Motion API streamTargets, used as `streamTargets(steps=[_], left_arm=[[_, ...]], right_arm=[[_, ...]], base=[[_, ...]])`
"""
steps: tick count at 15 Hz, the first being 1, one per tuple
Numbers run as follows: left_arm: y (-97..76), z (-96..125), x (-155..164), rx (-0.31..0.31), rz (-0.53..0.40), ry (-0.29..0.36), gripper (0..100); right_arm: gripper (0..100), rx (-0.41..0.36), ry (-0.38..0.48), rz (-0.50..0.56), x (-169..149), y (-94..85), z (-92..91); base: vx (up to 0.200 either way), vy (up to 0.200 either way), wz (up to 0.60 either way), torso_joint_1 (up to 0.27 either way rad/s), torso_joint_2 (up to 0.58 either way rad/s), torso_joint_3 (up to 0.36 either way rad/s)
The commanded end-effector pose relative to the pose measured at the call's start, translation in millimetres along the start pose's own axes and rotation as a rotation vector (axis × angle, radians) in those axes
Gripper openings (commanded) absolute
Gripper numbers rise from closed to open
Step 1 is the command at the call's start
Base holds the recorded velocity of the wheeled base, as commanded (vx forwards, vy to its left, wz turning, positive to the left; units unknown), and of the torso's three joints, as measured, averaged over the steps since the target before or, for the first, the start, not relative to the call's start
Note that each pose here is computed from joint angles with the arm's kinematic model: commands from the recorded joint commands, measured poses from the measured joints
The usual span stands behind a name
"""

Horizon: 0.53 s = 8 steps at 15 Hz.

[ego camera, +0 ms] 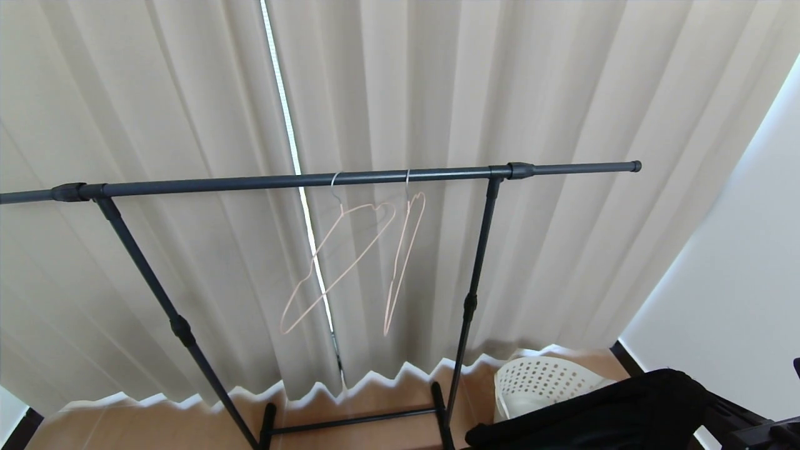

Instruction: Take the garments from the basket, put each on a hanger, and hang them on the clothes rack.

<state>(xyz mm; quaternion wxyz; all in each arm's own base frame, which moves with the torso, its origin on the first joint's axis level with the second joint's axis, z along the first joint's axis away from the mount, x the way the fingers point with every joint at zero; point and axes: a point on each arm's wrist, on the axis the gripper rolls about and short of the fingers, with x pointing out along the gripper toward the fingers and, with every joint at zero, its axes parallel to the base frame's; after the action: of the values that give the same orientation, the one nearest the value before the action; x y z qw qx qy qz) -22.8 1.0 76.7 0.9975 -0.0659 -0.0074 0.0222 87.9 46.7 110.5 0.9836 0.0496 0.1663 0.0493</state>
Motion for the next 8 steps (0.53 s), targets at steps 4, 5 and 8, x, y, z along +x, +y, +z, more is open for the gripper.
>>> streamTargets(steps=[4,5,8], left_arm=[[-0.3,1.2,0.2,0.013,-0.013,0.014,100],[-0.4,2.4,6.4,0.048,-0.01,0.101,100],[-8.3,32.8,35.1,0.236,-0.118,0.315,100]], right_arm=[[0,-0.011,-0.061,0.074,1.5,14.5,20.2],[0,-0.041,-0.071,0.079,11.4,25.5,35.6],[0,-0.143,-0.077,0.074,39.7,55.1,77.0]], base=[[0.0,0.0,0.0,0.0,0.0,0.0],[0.0,0.0,0.0,0.0,0.0,0.0],[0.0,0.0,0.0,0.0,0.0,0.0]])
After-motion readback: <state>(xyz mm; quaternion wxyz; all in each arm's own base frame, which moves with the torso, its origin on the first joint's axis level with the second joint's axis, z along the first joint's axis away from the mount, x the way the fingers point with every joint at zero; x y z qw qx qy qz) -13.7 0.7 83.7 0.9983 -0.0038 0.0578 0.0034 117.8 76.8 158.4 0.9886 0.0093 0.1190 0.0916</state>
